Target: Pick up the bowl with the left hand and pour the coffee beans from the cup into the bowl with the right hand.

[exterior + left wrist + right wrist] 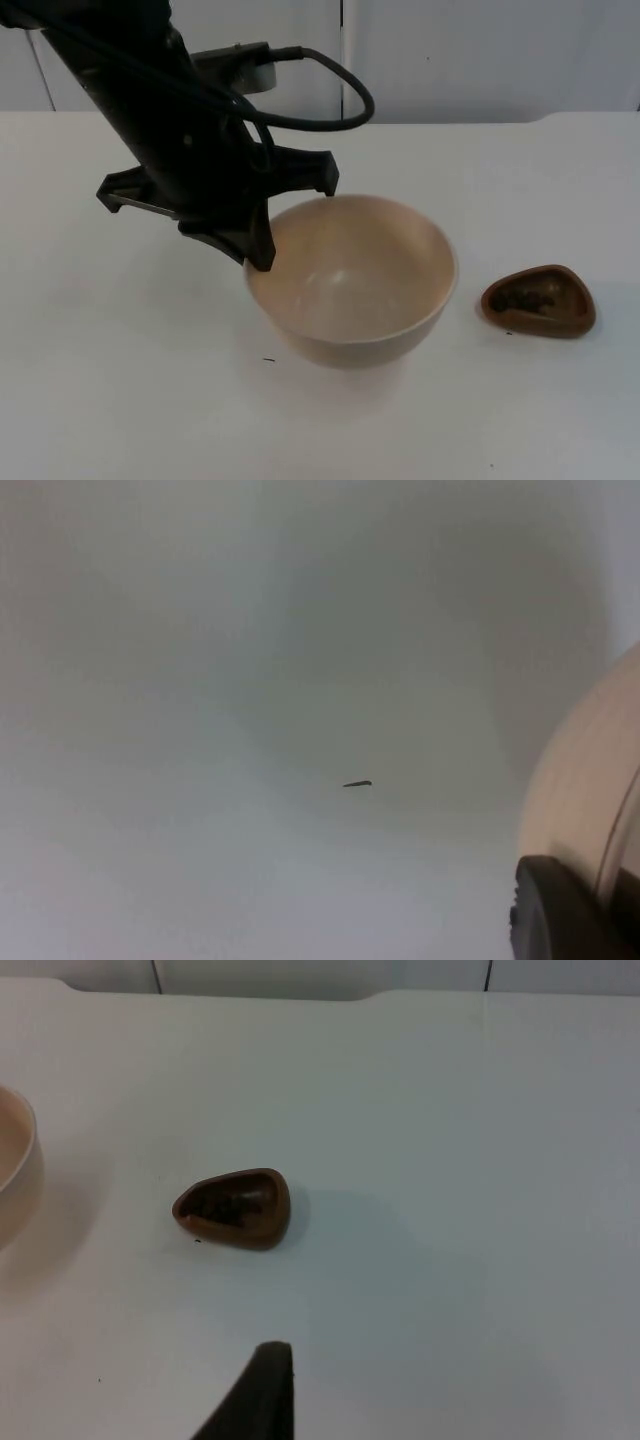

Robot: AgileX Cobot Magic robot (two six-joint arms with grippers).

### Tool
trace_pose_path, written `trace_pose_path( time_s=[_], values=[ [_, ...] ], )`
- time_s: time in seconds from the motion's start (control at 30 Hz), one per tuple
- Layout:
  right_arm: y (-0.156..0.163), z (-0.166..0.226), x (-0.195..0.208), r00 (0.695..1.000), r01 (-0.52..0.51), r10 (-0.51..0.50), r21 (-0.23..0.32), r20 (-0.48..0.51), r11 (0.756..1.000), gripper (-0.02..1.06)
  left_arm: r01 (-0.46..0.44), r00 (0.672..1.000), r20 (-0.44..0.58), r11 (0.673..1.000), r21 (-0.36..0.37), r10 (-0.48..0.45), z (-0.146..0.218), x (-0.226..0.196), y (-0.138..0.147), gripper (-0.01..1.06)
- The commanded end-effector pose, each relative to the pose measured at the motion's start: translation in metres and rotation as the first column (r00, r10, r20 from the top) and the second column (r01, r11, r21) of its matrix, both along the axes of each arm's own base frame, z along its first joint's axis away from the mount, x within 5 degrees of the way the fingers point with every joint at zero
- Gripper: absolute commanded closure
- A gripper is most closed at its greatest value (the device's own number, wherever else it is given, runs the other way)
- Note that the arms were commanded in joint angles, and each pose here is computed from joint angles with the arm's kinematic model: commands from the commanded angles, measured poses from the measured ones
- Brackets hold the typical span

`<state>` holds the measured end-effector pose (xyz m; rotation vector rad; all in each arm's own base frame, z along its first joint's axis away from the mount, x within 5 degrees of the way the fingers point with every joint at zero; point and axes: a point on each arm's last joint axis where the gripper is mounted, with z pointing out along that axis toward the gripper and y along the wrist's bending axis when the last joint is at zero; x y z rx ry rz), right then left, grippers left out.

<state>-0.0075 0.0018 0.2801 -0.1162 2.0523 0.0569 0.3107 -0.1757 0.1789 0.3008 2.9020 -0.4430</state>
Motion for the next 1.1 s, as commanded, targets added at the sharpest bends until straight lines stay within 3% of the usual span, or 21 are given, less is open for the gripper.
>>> trace_pose_path(
  time_s=[0.0,0.23,0.4,0.77,0.83,0.93,1.07],
  values=[
    [0.000,0.000,0.000,1.000,0.009,-0.009,0.000,0.009,1.000,-0.01,0.002,1.000,0.011,1.000,-0.004,-0.002,0.005,0.000,-0.002,1.05],
    [0.000,0.000,0.000,1.000,0.009,-0.009,0.000,0.009,1.000,-0.01,0.029,0.999,0.022,1.000,0.002,-0.029,0.023,0.008,-0.006,1.05],
    [0.000,0.000,0.000,1.000,0.009,-0.009,0.000,0.009,1.000,-0.01,0.025,0.999,0.021,0.998,0.059,-0.026,0.024,0.009,-0.001,1.05],
    [0.000,0.002,0.000,1.000,0.009,-0.009,0.001,0.020,1.000,-0.01,0.016,1.000,0.022,0.997,0.073,-0.018,0.023,0.010,0.000,1.05],
    [0.000,0.002,0.000,1.000,0.011,-0.011,0.009,0.022,1.000,-0.01,0.016,1.000,0.023,0.997,0.076,-0.018,0.023,0.010,0.000,1.05],
    [0.002,0.016,0.006,1.000,0.024,-0.025,0.067,0.008,0.997,-0.01,0.022,0.999,0.029,0.996,0.089,-0.025,0.023,0.010,0.002,1.05],
    [0.004,0.034,0.024,0.999,0.024,-0.021,0.071,-0.044,0.997,-0.01,0.020,0.999,0.032,0.995,0.095,-0.023,0.023,0.010,0.002,1.05]
  ],
)
